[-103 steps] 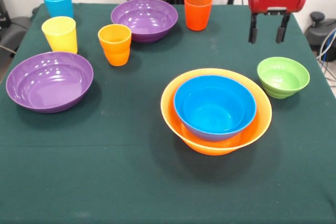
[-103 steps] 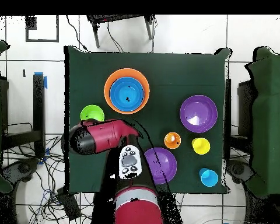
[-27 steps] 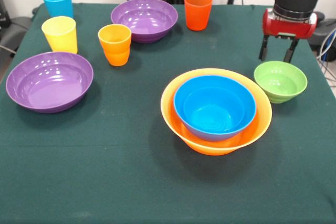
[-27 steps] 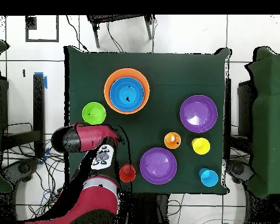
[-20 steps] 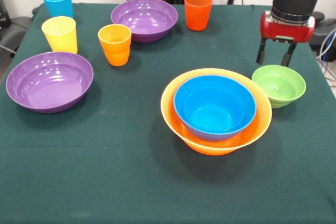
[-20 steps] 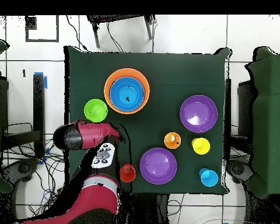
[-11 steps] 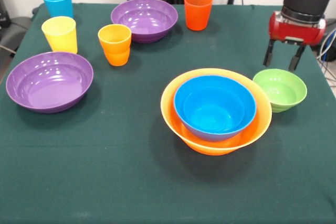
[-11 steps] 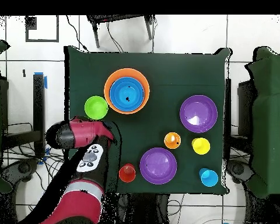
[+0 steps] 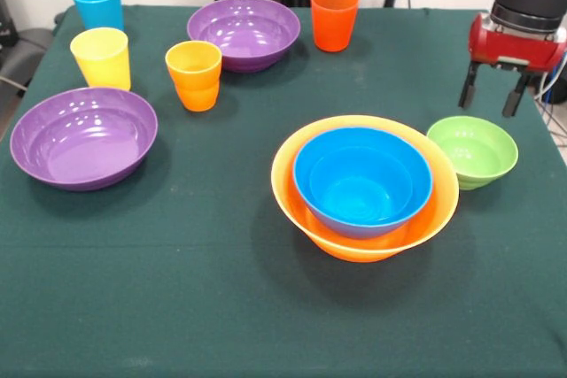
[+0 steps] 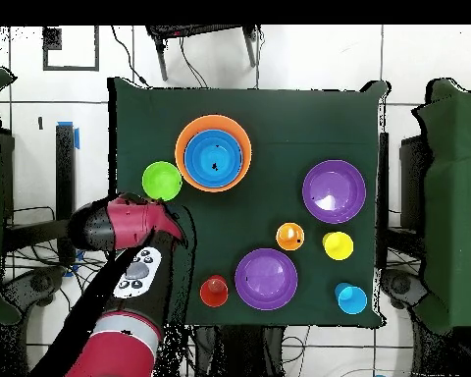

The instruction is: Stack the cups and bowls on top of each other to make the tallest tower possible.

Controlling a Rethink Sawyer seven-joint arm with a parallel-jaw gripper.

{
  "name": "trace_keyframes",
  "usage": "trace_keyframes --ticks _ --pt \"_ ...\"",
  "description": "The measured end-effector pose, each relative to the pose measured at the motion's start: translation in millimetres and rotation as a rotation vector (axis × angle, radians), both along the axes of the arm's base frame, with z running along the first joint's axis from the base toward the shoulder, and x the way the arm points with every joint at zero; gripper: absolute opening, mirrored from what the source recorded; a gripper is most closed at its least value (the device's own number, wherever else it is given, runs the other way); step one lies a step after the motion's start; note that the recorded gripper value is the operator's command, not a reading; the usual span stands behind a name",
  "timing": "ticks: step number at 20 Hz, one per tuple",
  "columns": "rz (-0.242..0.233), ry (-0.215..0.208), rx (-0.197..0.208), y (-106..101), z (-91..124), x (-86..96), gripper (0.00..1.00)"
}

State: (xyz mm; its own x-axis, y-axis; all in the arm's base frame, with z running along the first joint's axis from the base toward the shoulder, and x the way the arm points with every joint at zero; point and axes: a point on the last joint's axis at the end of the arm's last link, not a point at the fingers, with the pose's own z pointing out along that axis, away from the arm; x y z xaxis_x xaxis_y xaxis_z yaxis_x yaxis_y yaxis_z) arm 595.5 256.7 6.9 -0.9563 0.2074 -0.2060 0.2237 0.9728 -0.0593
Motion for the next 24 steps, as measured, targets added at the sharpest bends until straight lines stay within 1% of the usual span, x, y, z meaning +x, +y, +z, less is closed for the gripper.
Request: trace_keyframes --ticks 5,10,14,20,21,24 --pt "-0.018 0.002 -0.005 -5 5 7.3 1.00" --pt "-0.027 -0.013 -0.003 -6 14 24.9 1.00" --pt "-0.033 -0.057 -0.001 -4 26 46.2 1.00" --pt "-0.035 -0.099 -0.004 -1 40 63.1 1.00" --pt "-0.037 -0.111 -0.003 2 45 68.9 1.00" --pt "-0.038 -0.120 -0.002 4 50 74.3 1.00"
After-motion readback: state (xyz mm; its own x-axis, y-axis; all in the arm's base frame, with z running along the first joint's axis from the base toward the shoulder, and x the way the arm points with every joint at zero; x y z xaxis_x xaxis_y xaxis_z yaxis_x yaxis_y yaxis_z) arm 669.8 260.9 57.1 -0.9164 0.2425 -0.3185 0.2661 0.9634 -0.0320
